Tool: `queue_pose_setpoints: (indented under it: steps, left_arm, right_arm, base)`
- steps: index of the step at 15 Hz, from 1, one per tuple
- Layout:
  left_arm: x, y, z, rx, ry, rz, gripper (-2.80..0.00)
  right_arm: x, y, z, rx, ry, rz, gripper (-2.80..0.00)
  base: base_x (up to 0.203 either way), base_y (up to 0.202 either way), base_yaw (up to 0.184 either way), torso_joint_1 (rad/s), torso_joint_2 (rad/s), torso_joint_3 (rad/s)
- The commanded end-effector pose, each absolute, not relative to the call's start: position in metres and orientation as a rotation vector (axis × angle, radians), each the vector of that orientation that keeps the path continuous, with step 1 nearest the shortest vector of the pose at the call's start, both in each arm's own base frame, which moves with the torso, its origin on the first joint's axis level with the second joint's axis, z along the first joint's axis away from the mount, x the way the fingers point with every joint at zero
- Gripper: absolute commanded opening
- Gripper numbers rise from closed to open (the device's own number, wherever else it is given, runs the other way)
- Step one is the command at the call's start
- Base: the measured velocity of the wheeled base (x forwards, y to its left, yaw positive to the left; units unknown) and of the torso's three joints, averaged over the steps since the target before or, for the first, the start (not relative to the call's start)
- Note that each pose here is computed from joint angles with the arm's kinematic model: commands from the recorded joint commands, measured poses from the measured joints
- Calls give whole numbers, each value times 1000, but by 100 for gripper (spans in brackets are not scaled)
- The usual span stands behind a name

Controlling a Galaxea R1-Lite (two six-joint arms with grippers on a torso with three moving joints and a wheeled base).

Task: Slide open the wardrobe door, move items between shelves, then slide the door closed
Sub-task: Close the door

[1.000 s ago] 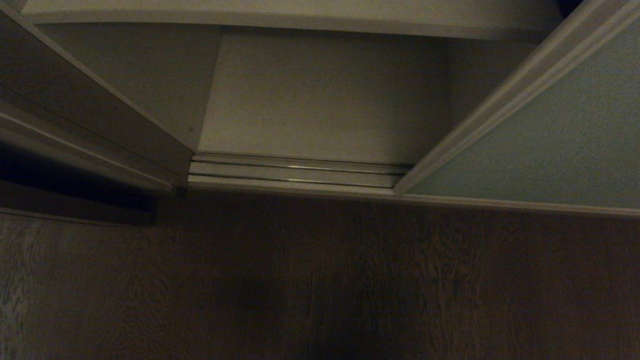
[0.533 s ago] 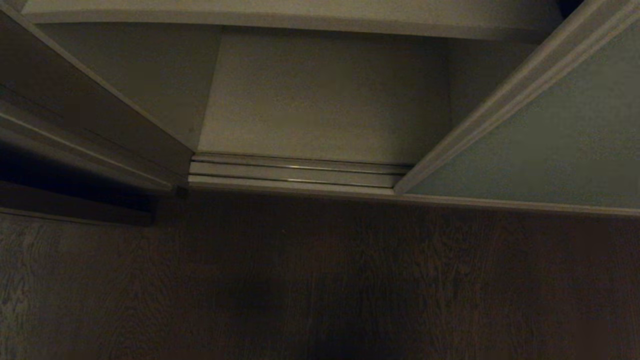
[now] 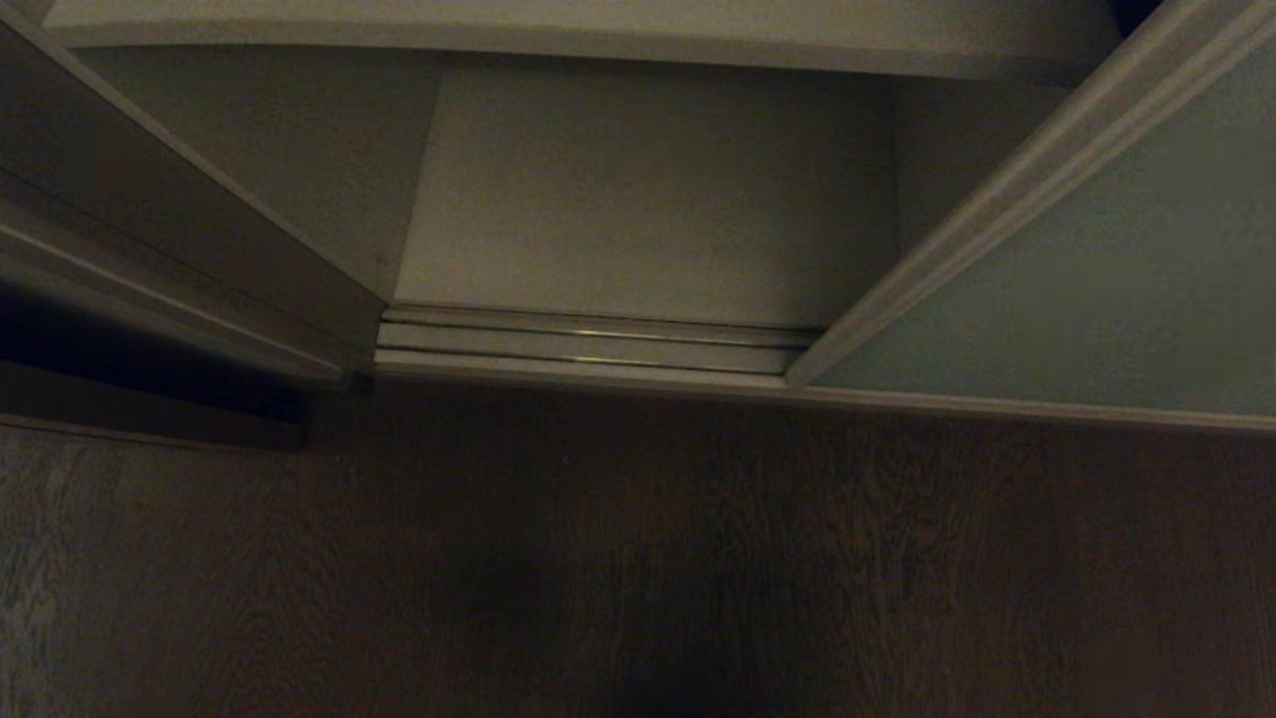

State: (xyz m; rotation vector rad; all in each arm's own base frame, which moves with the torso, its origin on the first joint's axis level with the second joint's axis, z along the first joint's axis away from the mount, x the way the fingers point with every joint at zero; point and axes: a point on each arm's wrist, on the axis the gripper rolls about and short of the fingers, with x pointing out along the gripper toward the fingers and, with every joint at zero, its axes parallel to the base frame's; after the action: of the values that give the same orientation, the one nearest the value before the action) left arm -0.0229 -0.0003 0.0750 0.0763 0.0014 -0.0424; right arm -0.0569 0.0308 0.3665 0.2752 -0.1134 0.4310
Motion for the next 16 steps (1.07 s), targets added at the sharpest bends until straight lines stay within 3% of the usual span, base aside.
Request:
queue_pose_setpoints:
  steps: [1, 6, 11, 16]
  left_arm:
    - [-23, 0, 75, 77, 3, -43, -280]
    - [-23, 0, 75, 77, 3, -43, -280]
    - [-23, 0, 75, 77, 3, -43, -280]
    - [-23, 0, 75, 77, 3, -43, -280]
  right_arm:
    - [-54, 32, 355, 392, 71, 518, -280]
    - [-45, 31, 343, 473, 237, 688, -280]
    - [-59, 35, 291, 369, 147, 669, -280]
    - [-51, 22, 224, 10, 94, 324, -280]
  base:
    - [0, 0, 0, 0, 0, 0]
    - [0, 0, 0, 0, 0, 0]
    - [0, 0, 0, 0, 0, 0]
    - [0, 0, 0, 0, 0, 0]
